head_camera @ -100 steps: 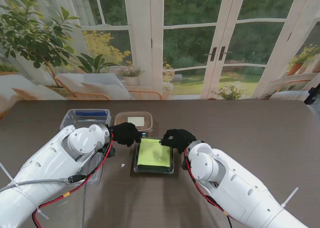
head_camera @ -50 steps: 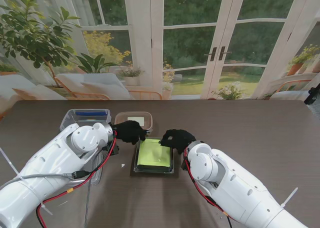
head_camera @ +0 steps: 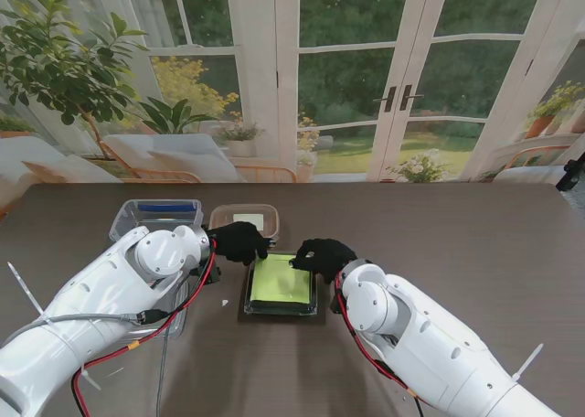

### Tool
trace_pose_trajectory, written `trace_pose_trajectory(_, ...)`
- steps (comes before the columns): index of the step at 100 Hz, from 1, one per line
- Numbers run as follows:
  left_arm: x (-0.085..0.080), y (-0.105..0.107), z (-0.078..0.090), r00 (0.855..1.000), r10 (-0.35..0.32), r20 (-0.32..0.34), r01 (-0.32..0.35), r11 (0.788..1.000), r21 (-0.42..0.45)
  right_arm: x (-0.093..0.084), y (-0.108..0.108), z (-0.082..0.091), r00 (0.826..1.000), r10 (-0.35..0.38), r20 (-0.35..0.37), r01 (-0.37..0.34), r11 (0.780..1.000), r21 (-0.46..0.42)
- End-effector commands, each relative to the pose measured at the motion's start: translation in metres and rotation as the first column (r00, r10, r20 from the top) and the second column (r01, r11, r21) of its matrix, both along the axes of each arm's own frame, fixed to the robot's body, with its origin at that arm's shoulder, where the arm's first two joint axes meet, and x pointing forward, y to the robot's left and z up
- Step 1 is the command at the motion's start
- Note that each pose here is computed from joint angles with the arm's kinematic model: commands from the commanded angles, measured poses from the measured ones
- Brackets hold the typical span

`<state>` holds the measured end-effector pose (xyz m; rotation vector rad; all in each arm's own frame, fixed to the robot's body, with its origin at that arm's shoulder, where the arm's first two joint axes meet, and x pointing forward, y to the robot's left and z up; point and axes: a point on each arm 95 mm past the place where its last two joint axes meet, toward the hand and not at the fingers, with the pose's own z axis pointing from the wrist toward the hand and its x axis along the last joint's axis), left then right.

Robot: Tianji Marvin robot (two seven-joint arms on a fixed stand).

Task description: Pair container bodies with their lids

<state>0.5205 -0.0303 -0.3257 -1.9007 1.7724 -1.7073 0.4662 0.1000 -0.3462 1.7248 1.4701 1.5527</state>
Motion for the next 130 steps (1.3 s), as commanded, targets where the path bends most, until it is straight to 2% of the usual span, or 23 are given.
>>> trace_pose_trajectory(1, -0.002, -0.001, -0.005, 1.0, -0.008, -0.021, 0.008, 1.0, 0.006, -0.006, 0.003, -0.009, 0.999, 0.012, -0.031, -0.012, 1.0, -0.001)
trace_pose_trajectory(60, -0.007, 0.002, -0.016, 0.999, 0.016, -0.041, -0.016, 1.0, 0.006, -0.007, 0.003, -0.013, 0.999, 0.012, -0.039, -0.012, 1.0, 0.001)
trace_pose_trajectory(107, -0.017, 0.007, 0.013, 0.999, 0.0, 0.042, 0.0, 1.0, 0.006, -0.007, 0.001, 0.003, 1.0, 0.008, -0.006, -0.008, 1.0, 0.012)
trace_pose_trajectory(130, -0.03, 0.014, 0.022, 0.998, -0.001, 0.062, -0.002, 0.999, 0.043, -0.006, -0.003, 0.009, 1.0, -0.001, 0.01, 0.001, 1.0, 0.011)
